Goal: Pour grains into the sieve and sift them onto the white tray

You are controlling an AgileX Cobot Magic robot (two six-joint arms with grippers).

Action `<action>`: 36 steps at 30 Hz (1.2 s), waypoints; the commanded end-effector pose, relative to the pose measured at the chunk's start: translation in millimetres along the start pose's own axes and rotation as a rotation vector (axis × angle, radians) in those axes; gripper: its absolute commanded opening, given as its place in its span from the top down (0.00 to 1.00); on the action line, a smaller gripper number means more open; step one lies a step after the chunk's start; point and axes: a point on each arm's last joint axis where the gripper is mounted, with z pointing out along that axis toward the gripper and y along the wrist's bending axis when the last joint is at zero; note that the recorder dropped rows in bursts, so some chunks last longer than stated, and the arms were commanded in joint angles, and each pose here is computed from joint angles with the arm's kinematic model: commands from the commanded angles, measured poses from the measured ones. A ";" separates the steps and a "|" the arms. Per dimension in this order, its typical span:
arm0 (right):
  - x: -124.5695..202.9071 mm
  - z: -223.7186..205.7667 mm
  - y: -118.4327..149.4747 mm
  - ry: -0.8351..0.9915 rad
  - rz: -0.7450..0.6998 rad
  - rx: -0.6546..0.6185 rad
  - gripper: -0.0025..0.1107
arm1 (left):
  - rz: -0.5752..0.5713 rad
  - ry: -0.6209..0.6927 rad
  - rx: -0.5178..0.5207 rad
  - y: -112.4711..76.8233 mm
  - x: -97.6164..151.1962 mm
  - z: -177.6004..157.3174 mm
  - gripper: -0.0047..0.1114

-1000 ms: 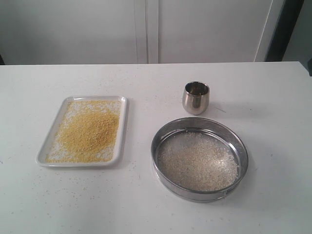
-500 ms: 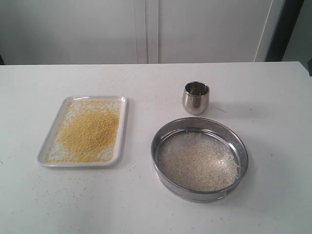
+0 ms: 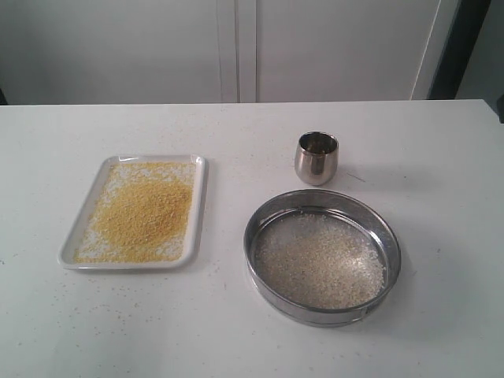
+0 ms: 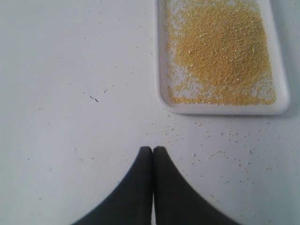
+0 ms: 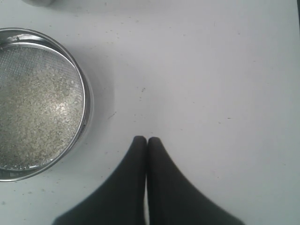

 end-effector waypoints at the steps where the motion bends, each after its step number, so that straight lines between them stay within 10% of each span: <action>1: 0.0 -0.2 -1.1 -0.009 0.004 0.002 0.98 | -0.005 -0.013 -0.009 2.0 16.6 1.0 0.96; 36: 0.0 -0.2 -1.1 -0.009 0.004 0.002 0.98 | 0.050 -0.333 -0.098 9.8 115.7 -15.3 0.96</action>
